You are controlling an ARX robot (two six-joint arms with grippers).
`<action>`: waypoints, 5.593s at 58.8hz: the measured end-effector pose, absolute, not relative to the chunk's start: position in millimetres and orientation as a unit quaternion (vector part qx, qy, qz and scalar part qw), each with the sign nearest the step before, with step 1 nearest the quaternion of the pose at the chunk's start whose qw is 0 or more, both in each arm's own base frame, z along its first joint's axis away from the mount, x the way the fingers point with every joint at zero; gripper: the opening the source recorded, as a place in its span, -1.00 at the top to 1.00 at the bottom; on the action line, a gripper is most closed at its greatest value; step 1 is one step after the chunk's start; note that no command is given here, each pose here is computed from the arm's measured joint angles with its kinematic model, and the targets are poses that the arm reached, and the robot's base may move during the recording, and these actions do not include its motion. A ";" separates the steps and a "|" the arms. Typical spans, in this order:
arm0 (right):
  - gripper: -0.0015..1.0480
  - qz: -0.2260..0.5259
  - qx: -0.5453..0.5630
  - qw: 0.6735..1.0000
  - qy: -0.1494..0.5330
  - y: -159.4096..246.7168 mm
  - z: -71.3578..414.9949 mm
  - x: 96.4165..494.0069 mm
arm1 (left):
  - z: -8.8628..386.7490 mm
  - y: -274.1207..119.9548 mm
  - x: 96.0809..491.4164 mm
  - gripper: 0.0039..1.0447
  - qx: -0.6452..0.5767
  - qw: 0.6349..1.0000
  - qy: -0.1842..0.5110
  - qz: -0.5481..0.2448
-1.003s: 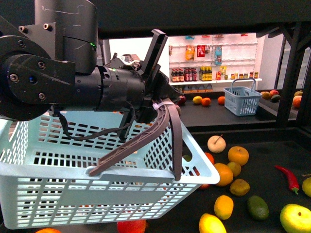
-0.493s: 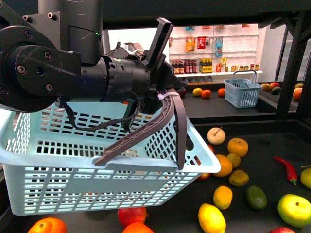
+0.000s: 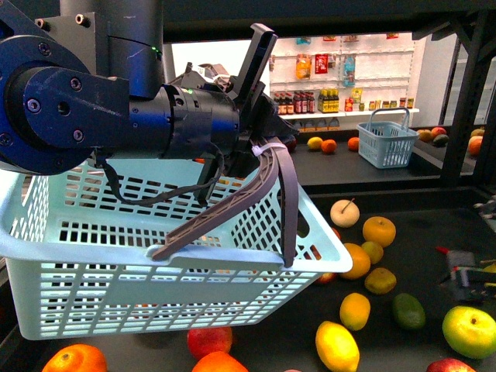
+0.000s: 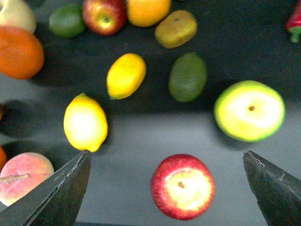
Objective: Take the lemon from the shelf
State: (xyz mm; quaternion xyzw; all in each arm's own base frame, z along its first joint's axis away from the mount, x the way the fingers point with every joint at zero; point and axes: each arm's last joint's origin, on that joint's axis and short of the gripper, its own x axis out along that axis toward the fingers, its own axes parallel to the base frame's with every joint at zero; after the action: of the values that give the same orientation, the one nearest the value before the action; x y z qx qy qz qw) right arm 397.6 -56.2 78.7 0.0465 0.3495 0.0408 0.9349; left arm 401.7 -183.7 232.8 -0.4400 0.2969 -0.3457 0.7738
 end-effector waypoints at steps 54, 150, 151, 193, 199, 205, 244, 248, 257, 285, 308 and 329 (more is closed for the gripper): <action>-0.86 0.214 -0.130 0.902 0.352 72.1 -24.4 470.5 | 232.9 -183.6 401.8 0.88 -0.439 0.773 0.297 -0.347; -0.26 0.076 -0.067 0.960 0.262 -46.4 81.0 439.0 | 232.9 -183.8 401.8 0.88 -0.439 0.775 0.296 -0.345; -0.26 0.074 -0.062 0.962 0.255 -48.5 89.2 438.2 | 232.9 -183.8 401.8 0.88 -0.439 0.775 0.296 -0.345; -0.26 0.192 0.063 0.960 0.196 75.5 179.1 435.9 | 232.9 -183.9 401.7 0.88 -0.440 0.775 0.296 -0.345; -0.26 0.202 0.072 0.956 0.198 87.0 177.6 434.1 | 232.9 -184.0 401.7 0.88 -0.439 0.774 0.296 -0.346; -0.26 0.209 0.076 0.954 0.202 94.9 175.0 431.2 | 232.9 -184.0 401.7 0.88 -0.439 0.774 0.296 -0.346; -0.86 0.186 0.111 0.957 0.195 76.1 171.9 431.5 | 232.4 -183.9 401.9 0.88 -0.440 0.774 0.297 -0.346; -0.86 0.142 0.098 0.967 0.187 50.6 176.7 437.7 | 232.4 -183.7 402.0 0.88 -0.441 0.774 0.297 -0.344; -0.86 0.047 0.055 0.974 0.215 -7.0 161.0 454.6 | 232.4 -183.8 401.9 0.88 -0.440 0.774 0.296 -0.344; -0.86 0.004 0.035 0.923 0.383 7.4 13.2 520.4 | 232.4 -183.8 401.9 0.88 -0.441 0.774 0.297 -0.344; -0.86 -0.031 0.016 0.908 0.418 23.7 -33.0 565.9 | 232.4 -183.8 401.9 0.88 -0.441 0.774 0.297 -0.344; -0.86 -0.034 0.020 0.905 0.424 35.8 -43.0 587.9 | 232.4 -184.0 401.9 0.88 -0.441 0.774 0.297 -0.344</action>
State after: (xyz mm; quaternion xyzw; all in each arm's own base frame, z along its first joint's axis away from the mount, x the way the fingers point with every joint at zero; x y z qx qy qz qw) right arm 587.9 35.8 -43.0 0.0203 0.4235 -0.0345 0.9050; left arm 401.9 -184.0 232.4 -0.4410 0.2970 -0.3445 0.7737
